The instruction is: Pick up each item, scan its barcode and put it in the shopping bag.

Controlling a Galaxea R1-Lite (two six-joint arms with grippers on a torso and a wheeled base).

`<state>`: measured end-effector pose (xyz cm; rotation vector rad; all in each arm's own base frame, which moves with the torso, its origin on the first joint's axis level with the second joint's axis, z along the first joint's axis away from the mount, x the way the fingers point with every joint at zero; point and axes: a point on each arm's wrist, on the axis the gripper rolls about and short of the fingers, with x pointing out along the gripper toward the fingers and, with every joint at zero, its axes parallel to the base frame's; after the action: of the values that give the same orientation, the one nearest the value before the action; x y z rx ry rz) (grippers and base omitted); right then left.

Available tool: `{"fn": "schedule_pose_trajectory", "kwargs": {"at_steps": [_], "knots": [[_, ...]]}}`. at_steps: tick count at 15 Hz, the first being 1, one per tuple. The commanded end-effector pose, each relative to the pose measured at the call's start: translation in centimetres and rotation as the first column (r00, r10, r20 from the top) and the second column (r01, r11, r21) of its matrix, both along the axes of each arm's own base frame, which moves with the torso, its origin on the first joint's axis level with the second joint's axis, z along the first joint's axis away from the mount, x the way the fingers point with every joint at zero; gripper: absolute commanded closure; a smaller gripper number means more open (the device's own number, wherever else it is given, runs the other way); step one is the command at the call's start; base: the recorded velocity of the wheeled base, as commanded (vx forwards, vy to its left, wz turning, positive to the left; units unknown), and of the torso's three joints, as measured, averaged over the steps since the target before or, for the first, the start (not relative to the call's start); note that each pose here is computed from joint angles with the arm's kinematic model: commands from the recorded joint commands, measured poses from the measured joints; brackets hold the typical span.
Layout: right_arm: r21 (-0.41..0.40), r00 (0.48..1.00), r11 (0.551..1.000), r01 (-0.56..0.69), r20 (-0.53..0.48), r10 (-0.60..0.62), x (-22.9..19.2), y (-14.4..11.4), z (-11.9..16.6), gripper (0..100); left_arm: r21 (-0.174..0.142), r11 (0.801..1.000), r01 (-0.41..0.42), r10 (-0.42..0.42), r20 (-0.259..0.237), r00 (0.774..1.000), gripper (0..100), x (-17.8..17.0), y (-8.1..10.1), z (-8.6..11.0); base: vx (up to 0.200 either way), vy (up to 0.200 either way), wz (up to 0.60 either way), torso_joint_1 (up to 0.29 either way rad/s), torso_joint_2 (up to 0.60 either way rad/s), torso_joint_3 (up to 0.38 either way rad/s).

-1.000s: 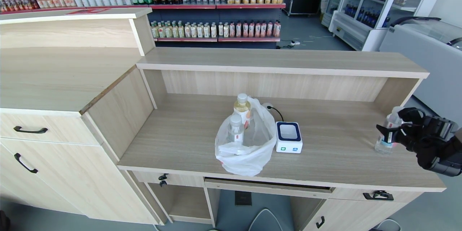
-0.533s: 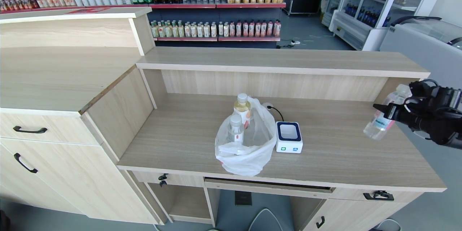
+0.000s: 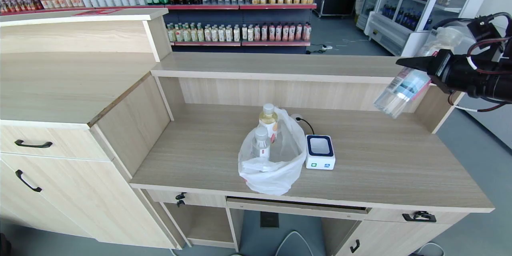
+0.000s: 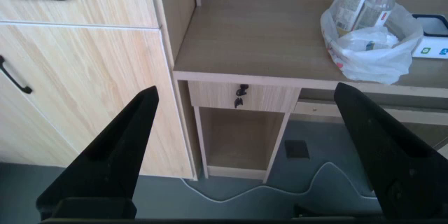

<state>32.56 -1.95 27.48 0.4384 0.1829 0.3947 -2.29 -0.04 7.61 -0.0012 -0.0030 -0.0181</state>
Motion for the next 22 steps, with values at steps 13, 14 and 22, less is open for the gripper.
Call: {"fn": "schedule_pose_trajectory", "kwargs": {"at_steps": [13,14,22], "knots": [[-0.039,0.797,0.814,-0.58,0.182,0.576,-16.9,10.5,5.1,100,0.0,1.0,0.0,0.0,0.0,1.0,0,0.0,0.0,0.0,0.0,0.0,0.0,0.0,0.0,0.0],[-0.056,0.796,0.812,-0.582,0.166,0.582,-17.3,10.4,4.6,100,-0.002,1.0,0.0,0.0,0.0,1.0,0,0.0,0.0,0.0,0.0,0.0,0.0,0.0,0.0,0.0],[-0.09,0.754,0.766,-0.637,0.137,0.643,-20.1,9.5,3.5,100,0.0,1.0,0.0,0.0,0.0,1.0,0,0.0,0.0,0.0,0.0,0.0,0.0,0.0,0.0,0.0]]}}
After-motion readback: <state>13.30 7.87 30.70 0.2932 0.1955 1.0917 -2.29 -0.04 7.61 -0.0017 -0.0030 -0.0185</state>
